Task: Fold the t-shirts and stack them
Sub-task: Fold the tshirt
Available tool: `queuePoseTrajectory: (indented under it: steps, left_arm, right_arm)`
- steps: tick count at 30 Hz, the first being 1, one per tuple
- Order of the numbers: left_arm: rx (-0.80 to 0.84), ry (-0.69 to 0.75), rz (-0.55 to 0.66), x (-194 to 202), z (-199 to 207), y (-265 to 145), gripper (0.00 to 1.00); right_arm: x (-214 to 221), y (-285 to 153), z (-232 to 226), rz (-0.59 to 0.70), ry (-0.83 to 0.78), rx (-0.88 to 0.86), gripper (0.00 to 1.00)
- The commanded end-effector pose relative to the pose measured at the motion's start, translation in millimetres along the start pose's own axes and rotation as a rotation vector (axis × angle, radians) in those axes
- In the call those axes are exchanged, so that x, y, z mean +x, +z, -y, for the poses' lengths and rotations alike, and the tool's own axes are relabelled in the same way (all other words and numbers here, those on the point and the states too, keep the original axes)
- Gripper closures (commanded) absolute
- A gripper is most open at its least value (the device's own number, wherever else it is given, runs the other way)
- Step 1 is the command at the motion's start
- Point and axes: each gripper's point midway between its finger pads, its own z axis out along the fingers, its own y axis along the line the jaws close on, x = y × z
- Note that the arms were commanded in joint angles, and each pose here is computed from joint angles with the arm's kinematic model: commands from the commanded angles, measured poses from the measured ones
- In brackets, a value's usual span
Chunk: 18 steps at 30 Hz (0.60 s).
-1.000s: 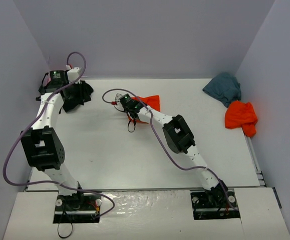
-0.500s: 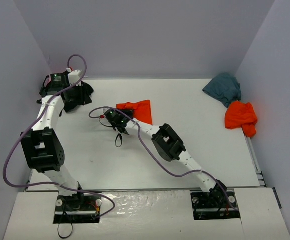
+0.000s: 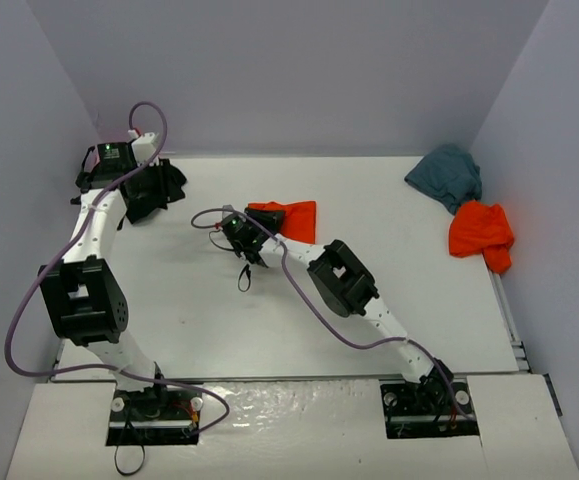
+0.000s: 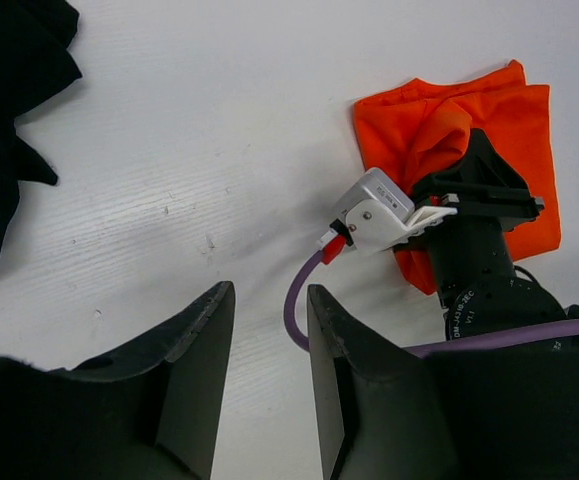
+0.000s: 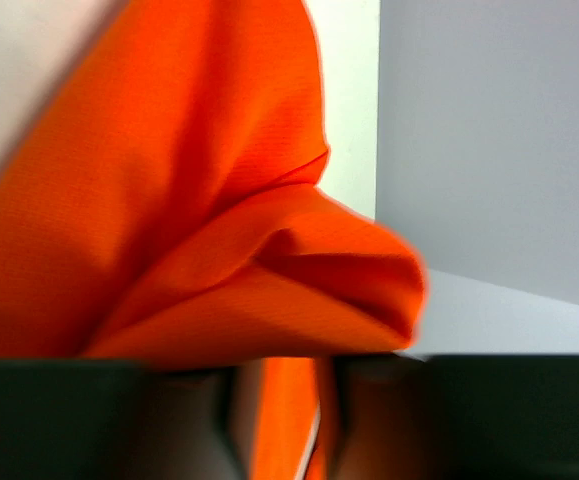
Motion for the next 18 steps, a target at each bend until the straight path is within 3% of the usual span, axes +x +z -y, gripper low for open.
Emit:
queuePoseTrajectory:
  steps: [1, 8, 14, 18]
  left_arm:
    - [0.041, 0.059, 0.173, -61, 26, -33, 0.68]
    - [0.081, 0.038, 0.151, -64, 33, -23, 0.63]
    - [0.159, 0.029, 0.089, -62, 52, -1, 0.62]
    - [0.221, 0.012, -0.003, -49, 68, 23, 0.61]
  right_arm:
    - [3, -26, 88, 0.015, 0.137, 0.084, 0.74]
    - [9, -56, 174, 0.078, 0.287, 0.138, 0.75]
    - [43, -72, 263, 0.133, 0.507, 0.171, 0.6]
    - [68, -58, 278, 0.196, 0.668, -0.003, 0.58]
